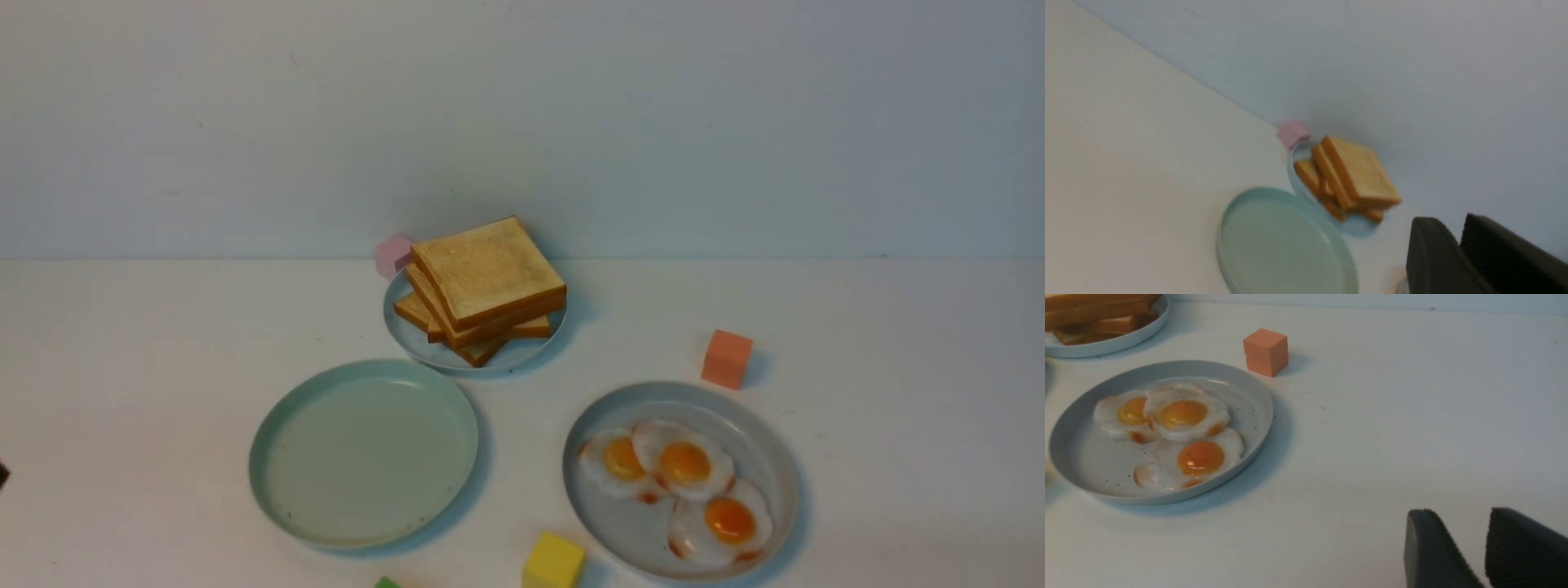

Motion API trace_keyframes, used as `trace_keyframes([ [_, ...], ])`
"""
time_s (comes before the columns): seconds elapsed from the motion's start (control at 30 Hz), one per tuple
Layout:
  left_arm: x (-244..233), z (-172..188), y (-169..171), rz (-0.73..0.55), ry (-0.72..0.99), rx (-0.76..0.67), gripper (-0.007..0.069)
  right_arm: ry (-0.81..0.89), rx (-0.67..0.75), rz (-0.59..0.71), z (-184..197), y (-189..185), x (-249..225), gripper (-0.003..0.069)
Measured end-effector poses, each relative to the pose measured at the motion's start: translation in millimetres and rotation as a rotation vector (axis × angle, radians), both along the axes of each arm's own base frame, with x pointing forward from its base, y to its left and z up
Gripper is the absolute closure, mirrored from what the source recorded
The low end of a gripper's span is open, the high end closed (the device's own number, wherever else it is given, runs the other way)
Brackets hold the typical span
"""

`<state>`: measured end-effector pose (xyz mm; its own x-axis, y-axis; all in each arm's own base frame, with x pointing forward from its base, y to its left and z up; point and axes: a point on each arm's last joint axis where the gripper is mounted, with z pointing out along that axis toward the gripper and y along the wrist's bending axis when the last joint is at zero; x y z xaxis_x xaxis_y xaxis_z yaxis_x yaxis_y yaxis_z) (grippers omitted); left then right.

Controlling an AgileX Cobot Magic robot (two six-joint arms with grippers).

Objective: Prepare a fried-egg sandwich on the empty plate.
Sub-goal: Use the left arm to grab a slice of bread

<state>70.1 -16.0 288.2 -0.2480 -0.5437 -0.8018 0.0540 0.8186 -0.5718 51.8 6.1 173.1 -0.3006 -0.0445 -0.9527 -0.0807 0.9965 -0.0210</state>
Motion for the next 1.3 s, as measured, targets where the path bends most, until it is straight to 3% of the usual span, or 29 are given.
trace_keyframes([
  [0.23, 54, 30, -39, -0.425, 0.401, 0.296, 0.0587, 0.000, -0.048, -0.004, 0, -2, 0, 0.0421],
  [0.43, 94, 38, -71, -0.560, 0.461, 0.354, 0.0587, -0.011, -0.029, -0.008, 1, -2, 0, 0.0421],
  [0.47, 99, 37, -75, -0.569, 0.464, 0.362, 0.0587, -0.017, 0.010, -0.013, 1, -1, 1, 0.0421],
  [0.53, 113, 28, -82, -0.584, 0.494, 0.376, 0.0587, -0.034, 0.271, -0.036, 3, 4, 2, 0.0421],
  [0.7, 134, 4, -91, -0.591, 0.581, 0.389, 0.0587, -0.145, 0.704, -0.094, 17, 4, 4, 0.0421],
  [0.83, 148, -4, -96, -0.634, 0.589, 0.464, 0.0587, -0.229, 0.856, -0.124, 28, 1, 4, 0.0421],
  [0.93, 164, 2, -103, -0.674, 0.573, 0.517, 0.0586, -0.190, 0.816, -0.037, 58, 9, 0, 0.0432],
  [1.03, 183, 8, -112, -0.724, 0.583, 0.555, 0.0592, -0.034, 0.624, 0.102, 104, 22, -1, 0.0480],
  [1.07, 195, 11, -117, -0.750, 0.587, 0.577, 0.0607, 0.090, 0.519, 0.155, 120, 27, 2, 0.0512],
  [1.2, 227, 13, -132, -0.811, 0.571, 0.646, 0.0638, 0.320, 0.287, 0.245, 174, 31, 15, 0.0587],
  [1.3, 244, 13, -139, -0.839, 0.546, 0.686, 0.0638, 0.397, 0.200, 0.304, 191, 33, 24, 0.0618],
])
